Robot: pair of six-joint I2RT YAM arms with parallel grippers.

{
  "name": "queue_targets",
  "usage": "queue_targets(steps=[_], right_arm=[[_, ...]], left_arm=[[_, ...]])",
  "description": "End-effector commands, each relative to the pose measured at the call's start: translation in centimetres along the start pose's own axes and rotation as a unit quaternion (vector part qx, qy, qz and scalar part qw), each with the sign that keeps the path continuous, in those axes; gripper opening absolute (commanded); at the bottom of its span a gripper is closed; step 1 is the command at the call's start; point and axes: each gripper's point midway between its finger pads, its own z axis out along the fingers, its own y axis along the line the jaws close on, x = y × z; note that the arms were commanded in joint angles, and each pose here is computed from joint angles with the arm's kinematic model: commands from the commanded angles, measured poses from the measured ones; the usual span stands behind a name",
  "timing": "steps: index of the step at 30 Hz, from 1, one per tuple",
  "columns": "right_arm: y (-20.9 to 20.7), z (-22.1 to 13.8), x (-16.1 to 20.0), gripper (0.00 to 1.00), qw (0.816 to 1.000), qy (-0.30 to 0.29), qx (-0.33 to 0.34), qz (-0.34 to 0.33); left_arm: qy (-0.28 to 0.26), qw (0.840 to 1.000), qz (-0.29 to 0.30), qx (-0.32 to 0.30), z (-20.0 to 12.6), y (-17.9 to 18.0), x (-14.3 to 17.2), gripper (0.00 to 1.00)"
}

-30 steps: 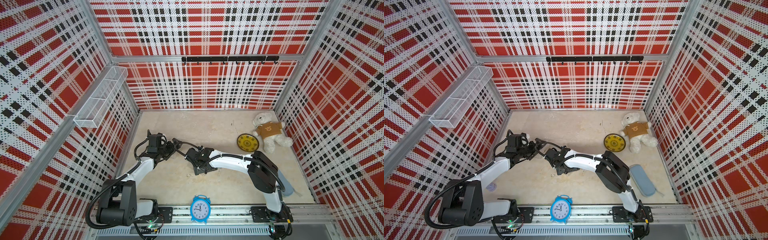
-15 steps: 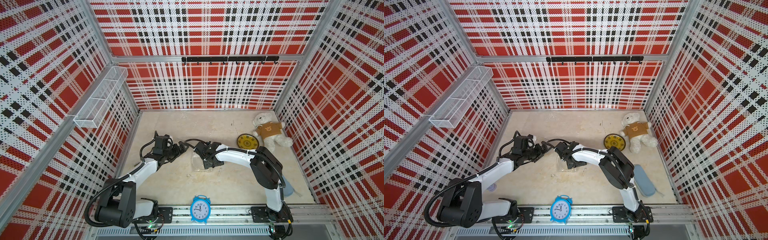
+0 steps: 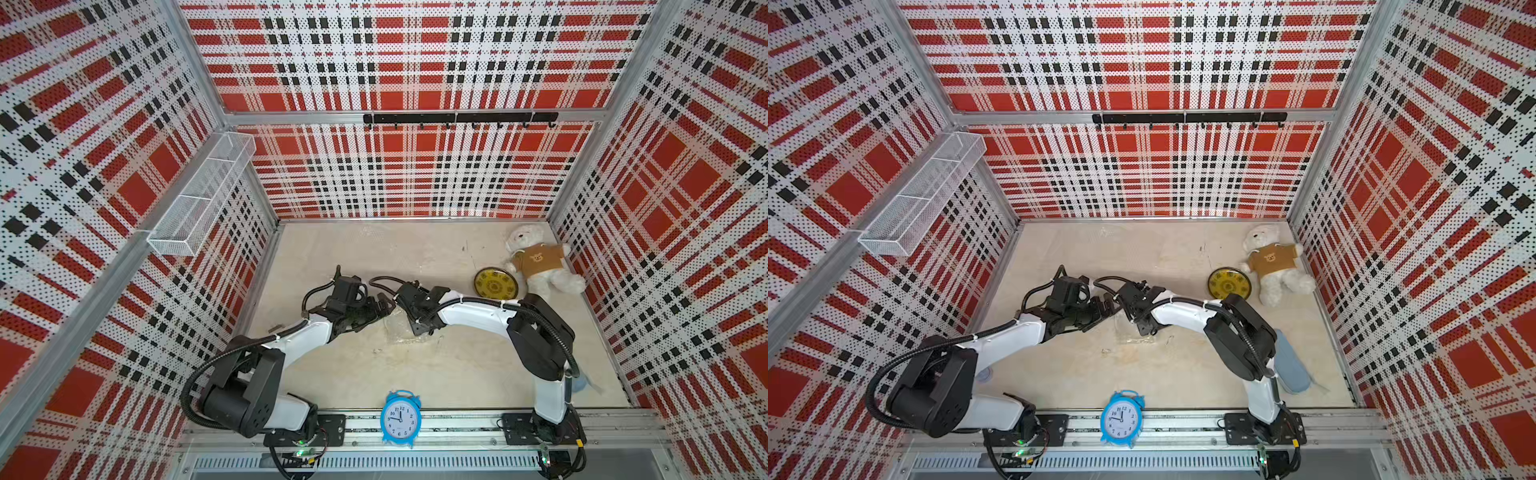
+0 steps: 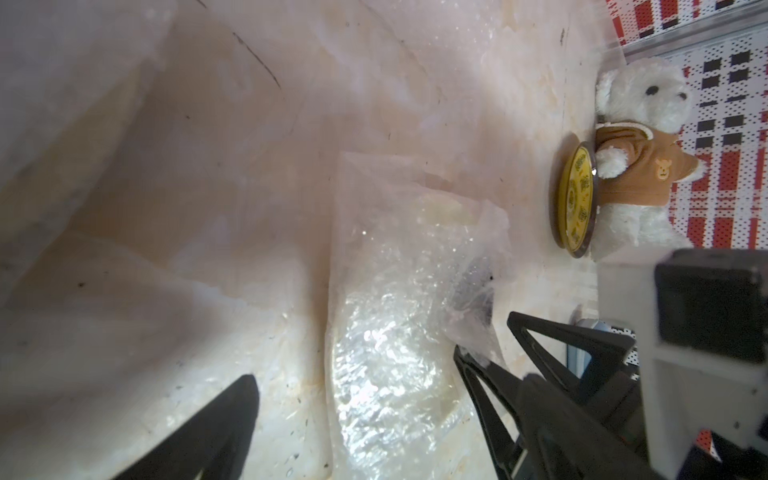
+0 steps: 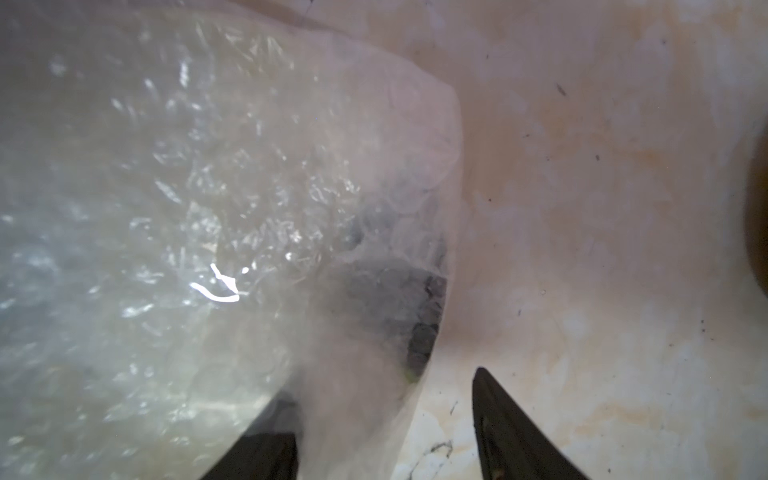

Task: Unpack dinner plates from bubble wrap
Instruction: Adjust the bubble wrap at the center of the board, then unwrap the bubble wrap at the center of the board.

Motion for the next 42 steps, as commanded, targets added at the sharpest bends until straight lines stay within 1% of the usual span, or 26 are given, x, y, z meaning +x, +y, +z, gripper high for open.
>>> queue_targets(steps=[1,3,7,8,10,12,14,19,22,23,27,31,33,36,38,42], right_arm=[[0.8,-1.6,-2.2,0.59,0.998,-0.055,-0.034,-0.019],[1.1,-1.6,-2.3,0.56,0.997,-0.063,-0.044,-0.017],[1.8,-1.5,-2.4,0.56,0.995,-0.071,-0.06,-0.019],[1.9,-1.4,-2.4,0.54,0.996,-0.071,-0.06,-0.019],[1.7,-1.3,-2.5,0.47,0.996,-0.074,-0.056,-0.017],[1.7,-1.5,-2.6,0.36,0.995,-0.078,-0.058,-0.014],[1.8,-1.4,-2.6,0.3,0.995,-0.079,-0.061,-0.012],[1.7,-1.1,-2.6,0.28,0.995,-0.076,-0.062,-0.007],[1.8,-0.8,-2.6,0.31,0.995,-0.073,-0.065,-0.007],[1.9,-0.6,-2.5,0.3,0.995,-0.072,-0.068,-0.007],[2.3,-0.6,-2.6,0.2,0.994,-0.076,-0.083,-0.003],[2.9,-1.2,-2.8,0.06,0.989,-0.089,-0.114,0.003],[2.9,-1.3,-2.7,0.01,0.988,-0.091,-0.122,0.01],[2.5,-1.7,-2.9,0.0,0.984,-0.103,-0.14,0.028],[2.4,-2.2,-3.0,0.0,0.979,-0.11,-0.165,0.052],[1.9,-3.4,-3.5,0.0,0.97,-0.127,-0.196,0.073]], left_arm=[[-0.009,1.0,0.019,-0.008,0.8,-0.2,-1.1,0.99],[-0.004,1.0,0.018,-0.011,1.2,0.1,-1.2,0.99],[0.001,1.0,0.021,-0.016,2.0,0.3,-1.5,0.99],[0.004,1.0,0.022,-0.018,2.2,0.4,-1.5,0.99],[0.008,0.999,0.023,-0.025,2.4,0.7,-1.5,1.0],[0.01,0.999,0.026,-0.032,2.5,0.9,-1.6,1.0],[0.012,0.998,0.03,-0.044,2.5,1.2,-1.7,1.0],[0.022,0.997,0.037,-0.059,2.8,1.6,-1.8,1.0],[0.027,0.997,0.039,-0.062,3.0,1.8,-1.6,1.0],[0.03,0.997,0.039,-0.062,3.1,1.8,-1.4,1.0],[0.043,0.995,0.048,-0.071,3.8,2.1,-0.7,1.0],[0.05,0.993,0.058,-0.089,4.3,2.7,-0.3,1.0],[0.058,0.991,0.065,-0.097,4.8,2.9,0.0,1.0],[0.066,0.99,0.07,-0.107,5.3,3.3,0.4,1.0],[0.069,0.989,0.07,-0.114,5.5,3.6,0.6,1.0],[0.077,0.987,0.071,-0.121,6.0,4.2,0.8,1.0]])
